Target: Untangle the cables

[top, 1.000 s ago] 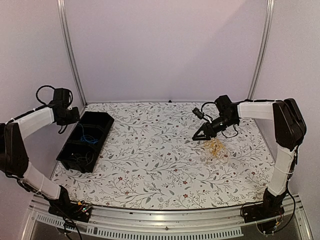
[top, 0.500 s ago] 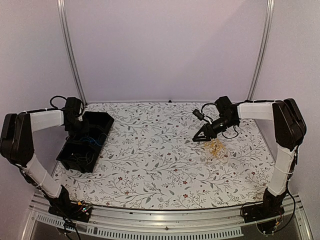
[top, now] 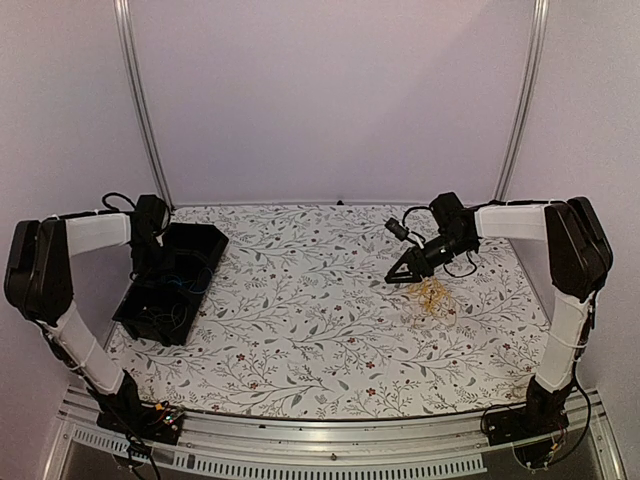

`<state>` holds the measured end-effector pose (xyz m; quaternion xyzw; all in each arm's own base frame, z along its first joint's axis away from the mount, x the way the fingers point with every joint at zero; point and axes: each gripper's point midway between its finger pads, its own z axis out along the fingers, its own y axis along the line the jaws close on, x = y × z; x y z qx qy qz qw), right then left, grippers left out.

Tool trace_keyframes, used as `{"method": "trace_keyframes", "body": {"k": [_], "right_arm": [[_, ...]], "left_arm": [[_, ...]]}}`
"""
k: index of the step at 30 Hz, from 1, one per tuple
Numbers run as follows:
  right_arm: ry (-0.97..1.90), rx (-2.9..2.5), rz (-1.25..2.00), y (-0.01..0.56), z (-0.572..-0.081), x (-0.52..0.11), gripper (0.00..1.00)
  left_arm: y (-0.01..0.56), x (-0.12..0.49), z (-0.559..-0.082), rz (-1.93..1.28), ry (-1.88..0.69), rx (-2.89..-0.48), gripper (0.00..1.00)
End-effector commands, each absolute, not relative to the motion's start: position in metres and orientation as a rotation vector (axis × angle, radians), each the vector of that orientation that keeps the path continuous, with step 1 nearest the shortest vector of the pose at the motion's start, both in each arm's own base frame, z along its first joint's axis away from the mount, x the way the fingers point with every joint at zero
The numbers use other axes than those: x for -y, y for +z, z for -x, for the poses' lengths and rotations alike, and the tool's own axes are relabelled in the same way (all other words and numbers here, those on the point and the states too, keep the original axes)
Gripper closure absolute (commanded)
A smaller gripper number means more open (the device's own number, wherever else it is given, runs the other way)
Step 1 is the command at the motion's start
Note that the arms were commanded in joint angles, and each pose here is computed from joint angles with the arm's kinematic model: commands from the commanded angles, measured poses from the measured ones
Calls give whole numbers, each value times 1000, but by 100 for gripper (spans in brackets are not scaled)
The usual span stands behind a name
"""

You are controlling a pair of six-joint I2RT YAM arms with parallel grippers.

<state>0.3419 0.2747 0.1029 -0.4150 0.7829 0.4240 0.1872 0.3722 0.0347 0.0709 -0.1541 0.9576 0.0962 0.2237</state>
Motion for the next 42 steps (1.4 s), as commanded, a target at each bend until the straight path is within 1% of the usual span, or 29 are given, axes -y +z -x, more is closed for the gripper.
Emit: {"method": "trace_keyframes", "body": {"k": [1, 6, 10, 15, 20, 24, 29, 33, 36, 40, 42], "right_arm": [[1201, -2166, 1185, 111, -340, -274, 47], [1208, -2163, 1189, 110, -339, -274, 47], [1210, -2160, 1188, 111, -341, -275, 47], [1204, -2157, 1194, 112, -344, -276, 47], [1206, -2160, 1194, 111, -344, -276, 47], [1206, -2169, 1193, 110, -341, -274, 47], [1207, -2170, 1194, 108, -338, -273, 47], [1214, -2174, 1187, 107, -337, -273, 48], [1215, -2174, 1183, 108, -338, -273, 48], [1210, -2175, 1185, 108, -337, -273, 48], [1208, -2176, 1187, 108, -337, -273, 48]], "left_arm": [[99, -27, -384, 418, 242, -2620, 73], [146, -3, -398, 364, 130, -2530, 65], [162, 33, -405, 297, 9, -2512, 62], [139, 84, -401, 227, -115, -2621, 59], [101, 99, -389, 257, -37, -2744, 58], [87, 91, -388, 331, 35, -2764, 64], [77, 88, -393, 350, 76, -2770, 66], [63, 93, -398, 329, 65, -2789, 71], [58, 93, -402, 315, 74, -2800, 79], [61, 90, -406, 315, 107, -2789, 94], [67, 87, -407, 316, 126, -2777, 99]]}}
